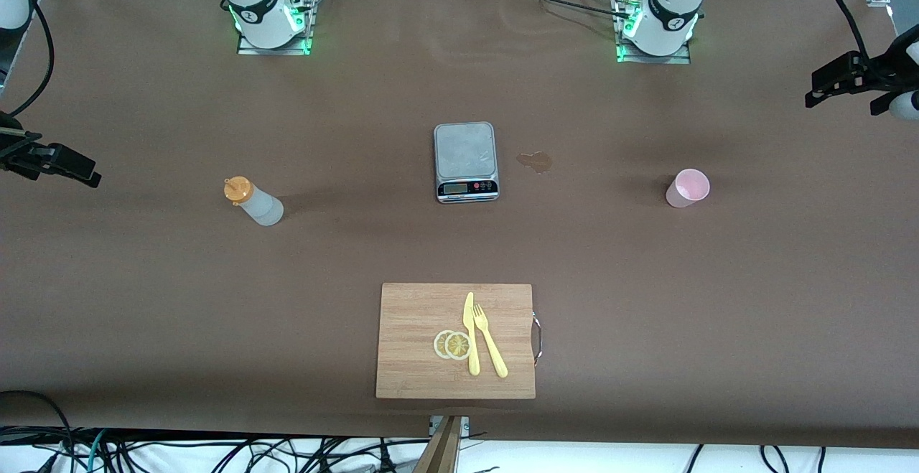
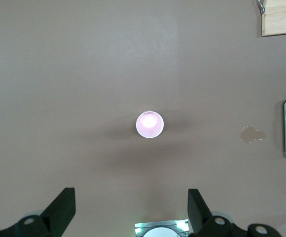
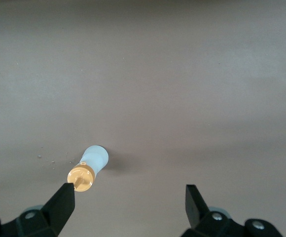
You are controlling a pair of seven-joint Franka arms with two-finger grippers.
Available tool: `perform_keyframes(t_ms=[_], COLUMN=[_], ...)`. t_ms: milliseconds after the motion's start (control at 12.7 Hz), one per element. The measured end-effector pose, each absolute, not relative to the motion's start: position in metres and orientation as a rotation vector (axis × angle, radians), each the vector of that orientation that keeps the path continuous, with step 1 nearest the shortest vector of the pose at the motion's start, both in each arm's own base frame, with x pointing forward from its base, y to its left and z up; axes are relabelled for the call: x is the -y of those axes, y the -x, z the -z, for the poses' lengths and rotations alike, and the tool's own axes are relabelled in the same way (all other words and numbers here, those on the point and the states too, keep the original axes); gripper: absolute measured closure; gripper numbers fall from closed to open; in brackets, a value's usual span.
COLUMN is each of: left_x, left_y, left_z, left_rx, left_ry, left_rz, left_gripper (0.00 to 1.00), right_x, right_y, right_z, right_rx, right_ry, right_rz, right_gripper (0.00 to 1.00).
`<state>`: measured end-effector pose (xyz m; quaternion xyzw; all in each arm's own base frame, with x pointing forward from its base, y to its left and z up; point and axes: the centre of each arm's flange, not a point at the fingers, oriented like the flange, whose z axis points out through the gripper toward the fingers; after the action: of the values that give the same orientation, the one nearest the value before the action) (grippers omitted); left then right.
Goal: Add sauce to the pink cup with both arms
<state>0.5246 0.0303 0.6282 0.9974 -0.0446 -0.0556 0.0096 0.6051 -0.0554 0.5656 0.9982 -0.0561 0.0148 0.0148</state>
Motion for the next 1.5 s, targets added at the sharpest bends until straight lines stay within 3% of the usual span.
perform_keyframes(t_ms=[394,1026,1499], left_x=[-0.044,-0.054,-0.073], left_y=[-0.526,-0.567,-0.546], left_z=[-0.622,-0.502,-0.451], left_rx=[0.107,0.100,0.049], left_ry=[-3.104,-3.097,-3.099], left_rz=[0.194,0.470,0.437], left_gripper=[0.00,0.00,0.00], right_x=[0.056,0.056,0.056], right_y=[-0.606,-0.606,-0.606], right_z=[-0.566,-0.566,-0.566], right_rx=[0.175,0.176,0.176], right_ry=[-3.106,-3.106,-3.106], right_rz=[-0.056,-0.059,-0.060], right_gripper=[0.00,0.00,0.00])
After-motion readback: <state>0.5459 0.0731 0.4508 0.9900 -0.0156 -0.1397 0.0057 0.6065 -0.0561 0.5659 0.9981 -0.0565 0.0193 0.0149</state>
